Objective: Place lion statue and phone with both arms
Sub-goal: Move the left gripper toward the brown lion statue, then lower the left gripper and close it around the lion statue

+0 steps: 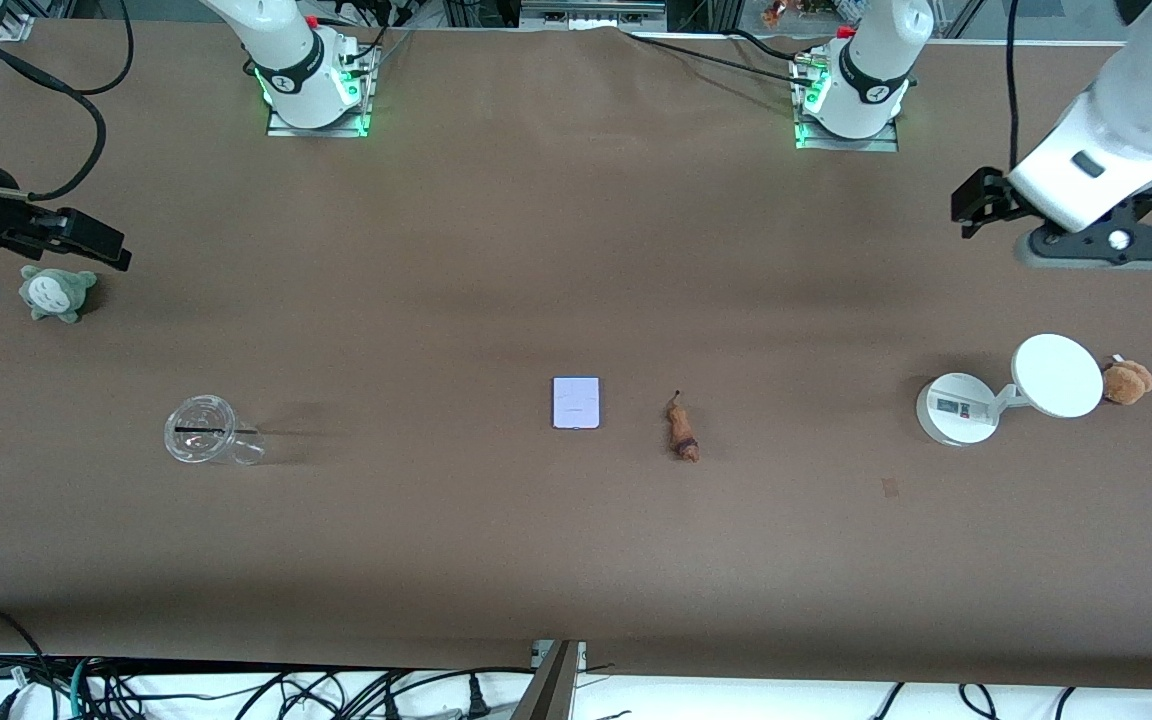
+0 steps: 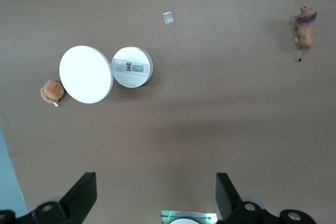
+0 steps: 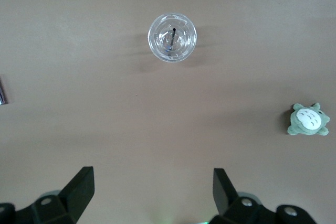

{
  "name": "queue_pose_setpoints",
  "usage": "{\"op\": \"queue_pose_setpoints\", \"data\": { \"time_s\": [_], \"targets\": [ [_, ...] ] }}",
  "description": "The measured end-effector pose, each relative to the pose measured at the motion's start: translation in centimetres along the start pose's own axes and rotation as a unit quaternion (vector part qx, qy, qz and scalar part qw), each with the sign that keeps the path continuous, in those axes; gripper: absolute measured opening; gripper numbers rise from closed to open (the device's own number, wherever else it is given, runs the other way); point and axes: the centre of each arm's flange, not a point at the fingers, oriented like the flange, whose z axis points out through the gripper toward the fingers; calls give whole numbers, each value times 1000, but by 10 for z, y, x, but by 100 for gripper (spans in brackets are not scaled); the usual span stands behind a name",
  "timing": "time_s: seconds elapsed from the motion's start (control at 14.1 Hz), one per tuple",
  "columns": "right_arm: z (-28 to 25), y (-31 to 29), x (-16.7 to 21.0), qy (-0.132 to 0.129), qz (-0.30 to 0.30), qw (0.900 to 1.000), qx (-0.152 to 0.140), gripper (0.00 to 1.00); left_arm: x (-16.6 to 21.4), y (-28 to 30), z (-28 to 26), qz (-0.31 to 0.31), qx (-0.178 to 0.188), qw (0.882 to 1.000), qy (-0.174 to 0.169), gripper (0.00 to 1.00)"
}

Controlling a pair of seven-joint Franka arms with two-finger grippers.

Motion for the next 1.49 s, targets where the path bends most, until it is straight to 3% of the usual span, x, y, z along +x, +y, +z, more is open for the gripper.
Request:
{"op": "queue_pose_setpoints", "data": {
  "time_s": [0.28, 0.5, 0.92, 1.21, 1.49],
  "targets": [
    [0, 0, 0, 0, 0, 1000, 0, 100, 13, -3, 14, -2, -8, 1000, -12, 100],
    [0, 0, 0, 0, 0, 1000, 0, 100, 25, 11, 21, -26, -69, 997, -3, 100],
    [0, 0, 0, 0, 1, 1000, 0, 100, 86, 52, 104, -49, -115, 992, 7, 100],
    [1, 1, 1, 0, 1, 1000, 0, 100, 123, 101, 160, -89, -142, 986, 20, 100],
    [1, 2, 1, 1, 2, 1000, 0, 100, 137, 189, 199, -127, -152, 979, 38, 100]
  ]
}}
